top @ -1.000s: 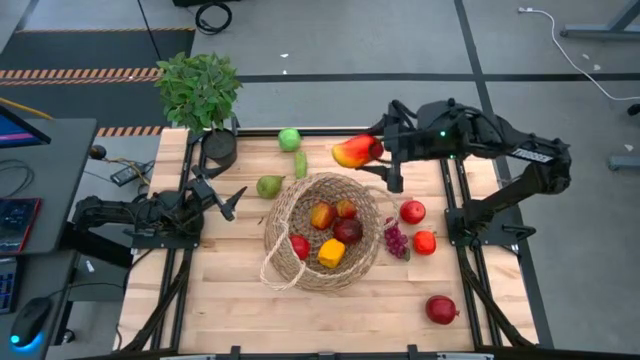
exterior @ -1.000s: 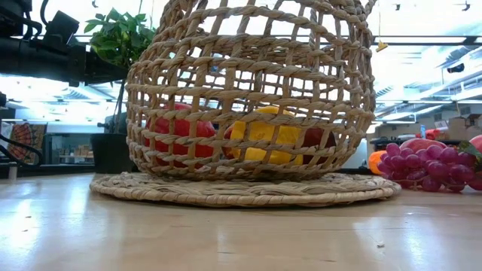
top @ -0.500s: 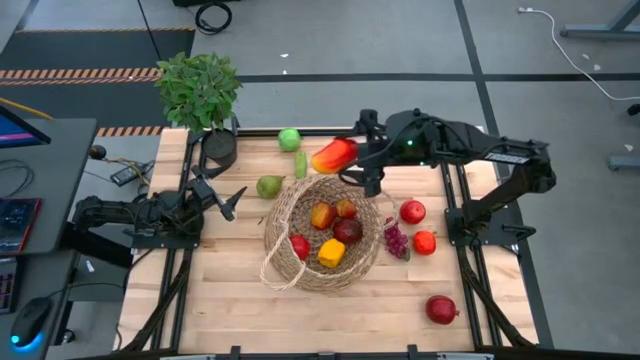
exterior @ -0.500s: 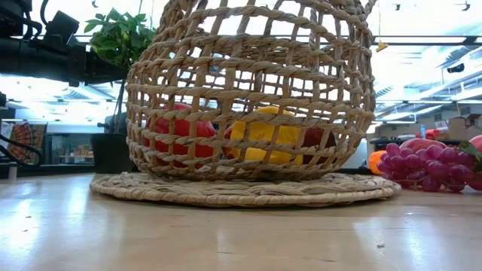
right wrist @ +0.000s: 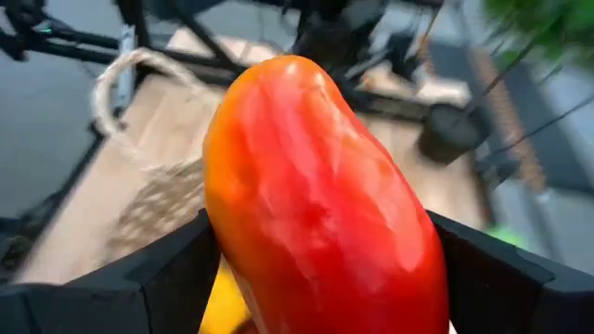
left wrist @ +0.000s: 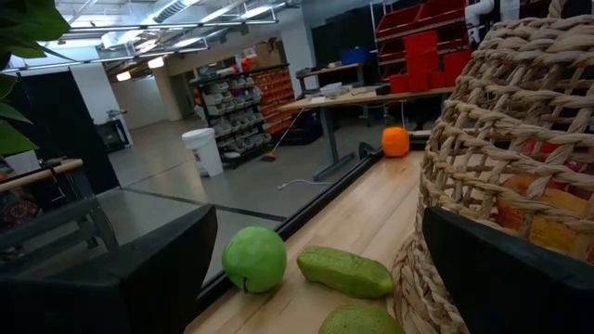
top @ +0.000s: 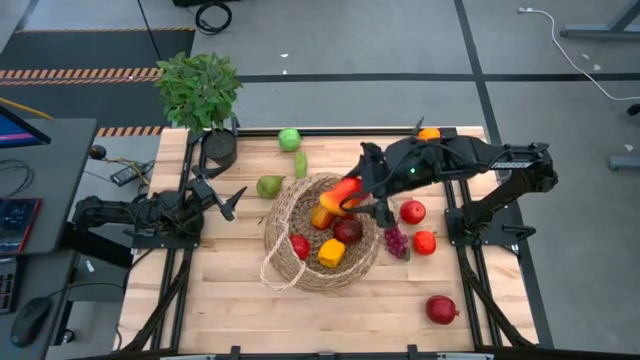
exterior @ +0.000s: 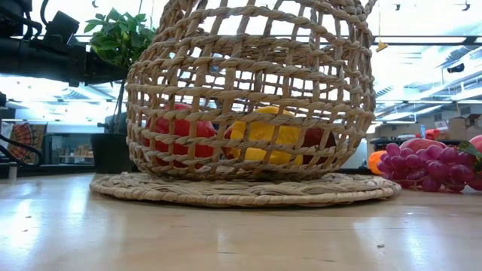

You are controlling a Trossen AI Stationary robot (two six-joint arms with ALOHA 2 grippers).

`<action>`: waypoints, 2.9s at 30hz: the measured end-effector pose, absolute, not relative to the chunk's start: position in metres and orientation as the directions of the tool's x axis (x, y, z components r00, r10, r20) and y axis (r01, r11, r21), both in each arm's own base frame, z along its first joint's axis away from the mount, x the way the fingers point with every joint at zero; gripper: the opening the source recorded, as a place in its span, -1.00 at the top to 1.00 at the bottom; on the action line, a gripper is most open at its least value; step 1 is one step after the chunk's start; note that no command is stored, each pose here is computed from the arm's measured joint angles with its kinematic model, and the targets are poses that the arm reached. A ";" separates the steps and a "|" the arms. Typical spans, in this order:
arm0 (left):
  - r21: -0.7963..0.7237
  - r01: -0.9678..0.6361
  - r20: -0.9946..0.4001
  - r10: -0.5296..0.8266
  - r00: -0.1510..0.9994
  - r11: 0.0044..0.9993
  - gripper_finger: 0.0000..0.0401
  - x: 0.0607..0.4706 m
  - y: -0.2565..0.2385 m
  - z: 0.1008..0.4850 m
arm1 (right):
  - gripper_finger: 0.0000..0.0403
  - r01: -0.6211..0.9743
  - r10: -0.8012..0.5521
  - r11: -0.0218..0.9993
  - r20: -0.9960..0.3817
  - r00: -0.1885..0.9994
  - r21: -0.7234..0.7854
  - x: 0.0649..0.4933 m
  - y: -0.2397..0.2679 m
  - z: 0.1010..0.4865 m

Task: Build produce basket
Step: Put the mango into the woven basket

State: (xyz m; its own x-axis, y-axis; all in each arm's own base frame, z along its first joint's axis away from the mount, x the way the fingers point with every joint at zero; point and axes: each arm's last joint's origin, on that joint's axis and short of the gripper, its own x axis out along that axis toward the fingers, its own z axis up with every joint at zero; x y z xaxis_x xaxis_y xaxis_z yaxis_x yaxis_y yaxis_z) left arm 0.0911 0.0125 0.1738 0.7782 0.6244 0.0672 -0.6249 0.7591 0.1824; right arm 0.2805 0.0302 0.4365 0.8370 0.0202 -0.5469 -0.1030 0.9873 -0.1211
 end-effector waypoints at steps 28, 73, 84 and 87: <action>0.182 -0.625 0.068 0.625 0.778 0.759 -0.93 0.091 0.012 0.174 | -0.74 0.278 0.213 0.737 -0.602 0.770 0.616 0.270 -0.003 0.431; 0.182 -0.625 0.068 0.625 0.778 0.759 -0.93 0.091 0.012 0.174 | -0.75 0.018 0.421 0.512 -0.269 0.866 0.859 0.270 -0.041 0.468; 0.182 -0.625 0.068 0.624 0.778 0.759 -0.93 0.091 0.012 0.174 | -0.75 0.138 0.192 0.839 -0.523 0.830 0.527 0.251 -0.033 0.464; 0.182 -0.625 0.068 0.625 0.778 0.759 -0.93 0.091 0.012 0.174 | -0.75 0.141 0.134 0.888 -0.542 0.829 0.437 0.255 -0.028 0.462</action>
State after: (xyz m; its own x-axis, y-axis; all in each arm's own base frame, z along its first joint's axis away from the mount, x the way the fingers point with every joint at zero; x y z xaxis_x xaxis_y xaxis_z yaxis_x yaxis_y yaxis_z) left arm 0.0911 0.0125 0.1739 0.7779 0.6247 0.0683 -0.6254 0.7589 0.1817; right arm 0.2555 -0.0276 0.4617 0.8294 0.1344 -0.5422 0.1415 0.8884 0.4367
